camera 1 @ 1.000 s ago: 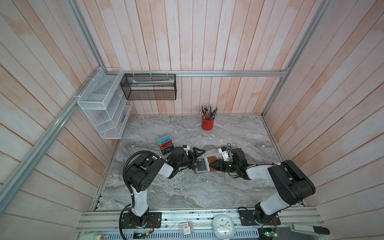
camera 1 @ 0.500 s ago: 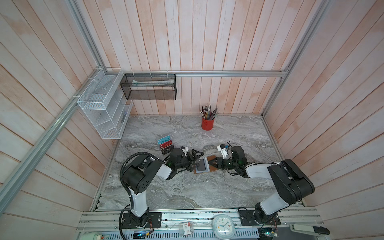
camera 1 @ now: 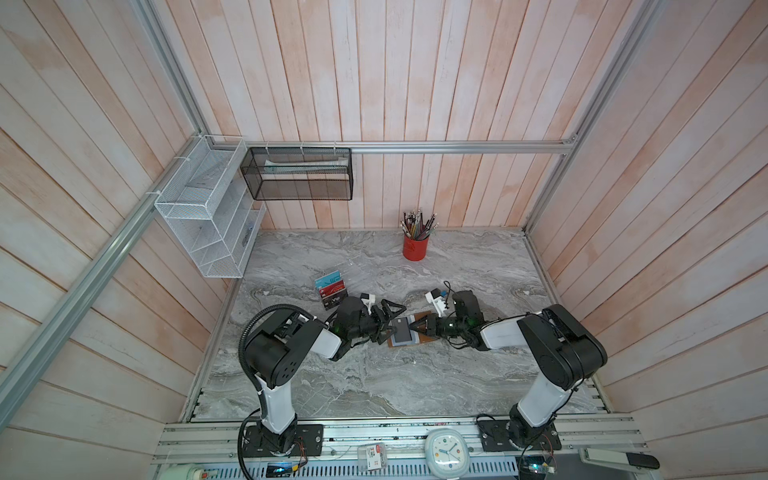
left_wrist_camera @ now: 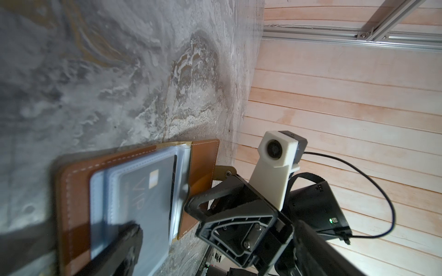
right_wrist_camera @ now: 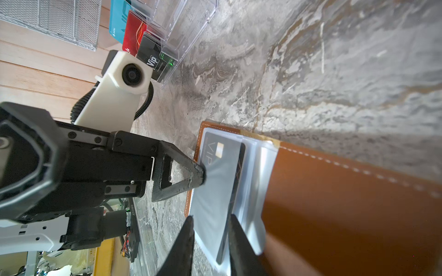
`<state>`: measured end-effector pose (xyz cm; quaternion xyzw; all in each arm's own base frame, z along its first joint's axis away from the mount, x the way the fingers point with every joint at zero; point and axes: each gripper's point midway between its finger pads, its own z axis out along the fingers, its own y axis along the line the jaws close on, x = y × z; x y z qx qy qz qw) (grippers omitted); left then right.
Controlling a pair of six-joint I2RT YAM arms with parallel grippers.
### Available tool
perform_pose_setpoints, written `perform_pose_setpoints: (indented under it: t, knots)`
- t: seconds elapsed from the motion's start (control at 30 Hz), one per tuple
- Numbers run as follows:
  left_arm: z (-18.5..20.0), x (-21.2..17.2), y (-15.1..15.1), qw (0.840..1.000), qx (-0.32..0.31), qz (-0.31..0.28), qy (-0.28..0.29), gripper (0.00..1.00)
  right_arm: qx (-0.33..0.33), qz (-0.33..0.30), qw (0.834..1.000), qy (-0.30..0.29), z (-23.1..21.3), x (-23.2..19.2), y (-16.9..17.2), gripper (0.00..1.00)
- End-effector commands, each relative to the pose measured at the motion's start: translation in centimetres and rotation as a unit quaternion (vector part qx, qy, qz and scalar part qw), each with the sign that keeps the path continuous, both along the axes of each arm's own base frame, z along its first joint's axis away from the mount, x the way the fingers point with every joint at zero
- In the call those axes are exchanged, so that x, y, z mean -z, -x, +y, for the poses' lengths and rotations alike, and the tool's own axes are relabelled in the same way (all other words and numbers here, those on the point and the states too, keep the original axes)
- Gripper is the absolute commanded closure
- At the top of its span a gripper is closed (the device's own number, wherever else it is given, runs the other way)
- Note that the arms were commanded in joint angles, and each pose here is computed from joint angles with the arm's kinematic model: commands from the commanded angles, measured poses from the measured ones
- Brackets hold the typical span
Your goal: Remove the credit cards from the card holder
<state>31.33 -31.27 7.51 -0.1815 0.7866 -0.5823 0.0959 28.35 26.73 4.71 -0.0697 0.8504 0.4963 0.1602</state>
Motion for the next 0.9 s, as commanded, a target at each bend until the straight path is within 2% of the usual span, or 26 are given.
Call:
perform_pose_setpoints:
  t: [0.0, 0.6, 0.87]
  knots:
    - [0.8, 1.9, 0.9, 0.999, 0.004, 0.022, -0.024, 0.00, -0.011, 0.000, 1.000, -0.007, 0.5, 0.1, -0.1, 0.74]
    - [0.9, 1.0, 1.5, 1.000, 0.016, 0.012, -0.022, 0.00, -0.010, 0.023, 0.999, -0.021, 0.8, 1.8, 0.1, 0.75]
    - [1.2, 1.4, 1.8, 0.999, 0.019, 0.010, -0.041, 0.00, -0.008, 0.029, 0.999, -0.024, 0.7, 2.2, 0.4, 0.76]
